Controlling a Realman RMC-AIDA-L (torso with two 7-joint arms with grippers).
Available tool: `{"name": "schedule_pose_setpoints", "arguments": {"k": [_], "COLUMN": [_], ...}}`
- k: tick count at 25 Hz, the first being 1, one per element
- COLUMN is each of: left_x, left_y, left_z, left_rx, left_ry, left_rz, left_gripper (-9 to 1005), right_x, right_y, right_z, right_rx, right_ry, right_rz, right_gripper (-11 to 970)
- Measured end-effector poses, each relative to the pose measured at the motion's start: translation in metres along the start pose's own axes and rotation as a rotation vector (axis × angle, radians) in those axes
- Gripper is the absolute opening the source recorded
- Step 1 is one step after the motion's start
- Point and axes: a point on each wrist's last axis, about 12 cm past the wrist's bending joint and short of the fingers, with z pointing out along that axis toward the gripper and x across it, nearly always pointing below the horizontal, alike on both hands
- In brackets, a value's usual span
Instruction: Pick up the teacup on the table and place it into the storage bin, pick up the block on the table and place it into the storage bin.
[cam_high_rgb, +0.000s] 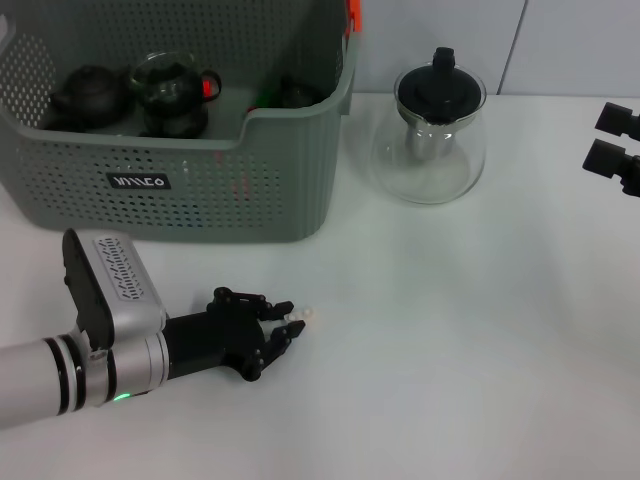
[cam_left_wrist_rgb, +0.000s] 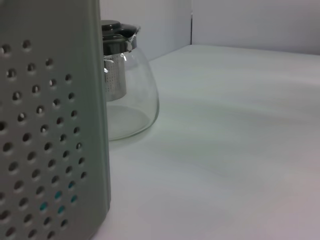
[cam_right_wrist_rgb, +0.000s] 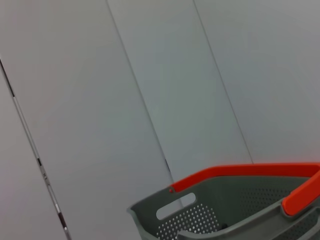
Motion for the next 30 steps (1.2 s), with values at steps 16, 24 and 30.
{"name": "schedule_pose_setpoints", "arguments": {"k": [16, 24, 30], "left_x": [-0.005, -0.017, -0.046], "left_y": [0.004, 0.016, 0.039], "left_z": [-0.009, -0.064, -0.122], "left_rx": [0.012, 0.026, -0.003], "left_ry": [-0.05, -0.184, -0.366], "left_rz": [-0.065, -0.154, -0.164], "left_gripper": [195, 205, 213], "right_x": [-0.001, -0.002, -0.003], "right_y": [0.001, 0.001, 0.0], "right_z": [-0.001, 0.0, 0.002], "right_rx": [-0.01, -0.012, -0.014], "right_ry": [-0.005, -0.006, -0.006], "right_rz": [-0.003, -0.008, -0.016], "right_gripper": [947, 947, 947]}}
